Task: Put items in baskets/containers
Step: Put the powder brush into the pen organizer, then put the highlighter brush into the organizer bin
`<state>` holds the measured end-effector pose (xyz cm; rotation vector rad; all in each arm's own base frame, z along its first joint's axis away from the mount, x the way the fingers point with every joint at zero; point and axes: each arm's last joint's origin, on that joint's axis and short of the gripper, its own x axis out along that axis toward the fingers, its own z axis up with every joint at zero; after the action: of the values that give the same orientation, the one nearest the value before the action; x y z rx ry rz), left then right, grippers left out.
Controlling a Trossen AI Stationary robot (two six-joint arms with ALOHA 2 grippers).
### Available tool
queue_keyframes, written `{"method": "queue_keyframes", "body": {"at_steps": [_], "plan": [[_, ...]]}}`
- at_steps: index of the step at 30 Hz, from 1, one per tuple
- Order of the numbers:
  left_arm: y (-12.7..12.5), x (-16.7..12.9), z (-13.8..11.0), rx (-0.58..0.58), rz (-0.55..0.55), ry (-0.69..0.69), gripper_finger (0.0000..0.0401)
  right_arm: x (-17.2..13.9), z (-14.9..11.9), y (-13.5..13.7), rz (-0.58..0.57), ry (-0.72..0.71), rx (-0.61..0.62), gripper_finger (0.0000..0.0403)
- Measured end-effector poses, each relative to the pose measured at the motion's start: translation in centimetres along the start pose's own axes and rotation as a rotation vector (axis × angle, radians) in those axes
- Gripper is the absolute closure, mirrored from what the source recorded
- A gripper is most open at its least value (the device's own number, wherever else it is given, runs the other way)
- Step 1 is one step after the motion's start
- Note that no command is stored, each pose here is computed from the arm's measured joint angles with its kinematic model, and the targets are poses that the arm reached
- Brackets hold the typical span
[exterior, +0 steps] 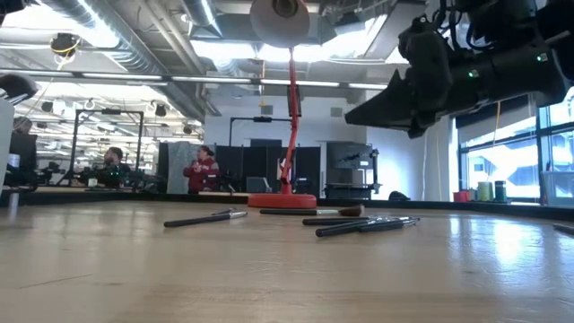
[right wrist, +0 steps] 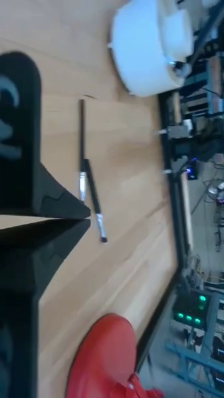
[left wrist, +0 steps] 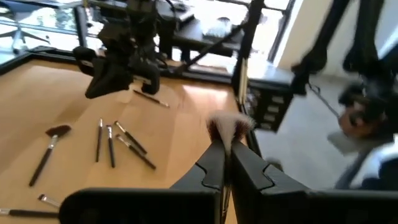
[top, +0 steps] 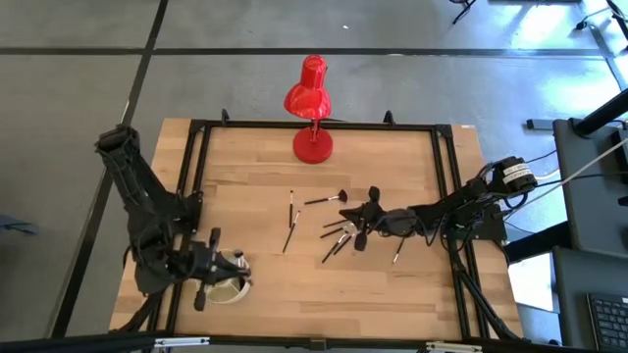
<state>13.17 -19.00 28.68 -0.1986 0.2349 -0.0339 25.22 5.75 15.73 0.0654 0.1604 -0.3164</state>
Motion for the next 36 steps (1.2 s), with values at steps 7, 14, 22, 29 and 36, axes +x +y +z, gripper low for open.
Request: {"method": "queue_keyframes", "body": {"at_steps": [7, 14, 22, 29, 36], "plan": [[1.1, -1.5, -2.4, 0.010, 0.122, 0.072, 0.0394, 0.0, -0.3, 0.0, 0.015, 0.026, 0.009, 0.0398], [2.1, -1.1, -2.8, -0.187, 0.183, 0.113, 0.0391, 0.0, -0.3, 0.1, 0.032, 0.029, 0.027, 0.0388], [1.9, 0.7, -4.3, -0.155, 0.198, 0.259, 0.0358, 0.0, -0.1, 0.3, 0.092, 0.019, 0.023, 0.0387], [2.8, 2.1, -4.1, -0.205, 0.310, 0.180, 0.0306, 0.0, 0.1, 0.3, 0.089, 0.000, 0.033, 0.0386], [5.9, 3.5, -1.7, -0.250, 0.415, 0.138, 0.0250, 0.1, 0.3, -0.1, 0.000, -0.025, 0.002, 0.0386]]}}
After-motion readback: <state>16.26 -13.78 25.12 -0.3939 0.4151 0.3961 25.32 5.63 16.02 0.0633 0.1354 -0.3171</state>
